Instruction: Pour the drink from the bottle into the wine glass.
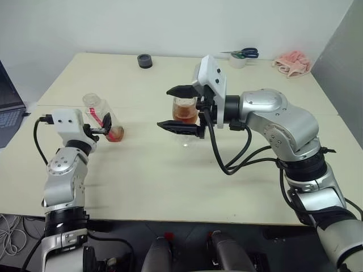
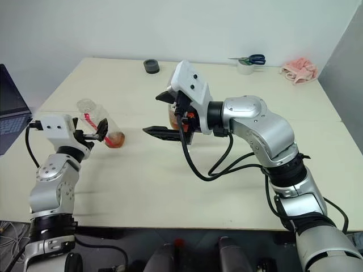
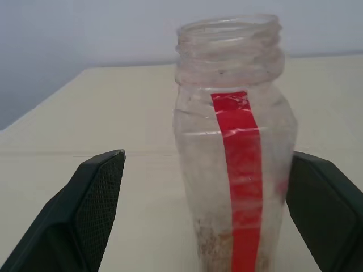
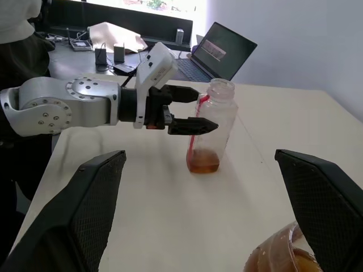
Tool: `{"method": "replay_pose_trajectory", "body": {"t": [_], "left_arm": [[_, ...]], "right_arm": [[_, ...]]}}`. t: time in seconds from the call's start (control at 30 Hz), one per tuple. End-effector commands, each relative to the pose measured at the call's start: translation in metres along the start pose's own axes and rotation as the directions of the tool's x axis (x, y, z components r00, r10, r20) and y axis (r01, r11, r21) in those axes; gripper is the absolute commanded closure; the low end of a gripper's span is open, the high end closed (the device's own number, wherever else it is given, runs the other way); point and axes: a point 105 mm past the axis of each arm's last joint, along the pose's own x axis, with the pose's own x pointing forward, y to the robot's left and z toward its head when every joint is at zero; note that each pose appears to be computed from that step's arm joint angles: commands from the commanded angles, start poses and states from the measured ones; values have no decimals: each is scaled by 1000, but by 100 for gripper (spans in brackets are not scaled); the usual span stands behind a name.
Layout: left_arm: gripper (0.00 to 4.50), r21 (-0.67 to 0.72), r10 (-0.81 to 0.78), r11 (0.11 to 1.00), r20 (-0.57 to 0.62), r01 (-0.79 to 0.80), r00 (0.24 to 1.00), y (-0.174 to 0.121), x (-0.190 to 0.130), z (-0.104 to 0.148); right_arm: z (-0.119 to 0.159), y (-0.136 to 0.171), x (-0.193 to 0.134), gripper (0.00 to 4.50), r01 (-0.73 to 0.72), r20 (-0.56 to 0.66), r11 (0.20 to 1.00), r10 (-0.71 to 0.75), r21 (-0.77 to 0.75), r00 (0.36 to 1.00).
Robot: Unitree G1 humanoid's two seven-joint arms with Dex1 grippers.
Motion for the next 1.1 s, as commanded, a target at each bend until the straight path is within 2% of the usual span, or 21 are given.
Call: {"method": "replay_pose_trajectory", "body": {"t": [0.03, 0.13, 0.33, 0.53, 0.63, 0.8, 0.93, 1.1], "left_arm": [[3, 1, -8, 1000, 53, 8, 999, 8, -11, 21], [3, -6, -36, 999, 13, 36, 999, 7, -19, 14], [3, -3, -81, 997, 11, 81, 997, -2, -22, 18], [3, 16, -144, 989, -4, 144, 990, 18, -52, 36], [3, 3, -337, 942, 9, 337, 942, 4, -70, 61], [3, 38, -559, 829, 41, 558, 828, -18, -89, 113], [3, 59, -668, 741, -26, 669, 743, -34, -99, 119], [3, 52, -687, 723, -49, 689, 725, -35, -94, 116]], "right_arm": [[13, -3, -5, 0, 14, 46, 999, -11, -50, 999], [11, -6, -7, 0, 17, 41, 998, -15, -54, 999], [8, -12, -11, 0, 26, 28, 998, -24, -64, 999], [8, -14, -32, 0, 20, 13, 997, -19, -76, 1000], [4, -21, -59, 0, 24, -9, 997, -24, -72, 1000], [1, -52, -131, 0, 126, -21, 992, -126, -19, 992], [-7, -58, -153, 0, 147, -21, 989, -147, 15, 989], [-20, -52, -148, 0, 110, -28, 993, -109, 40, 994]]}}
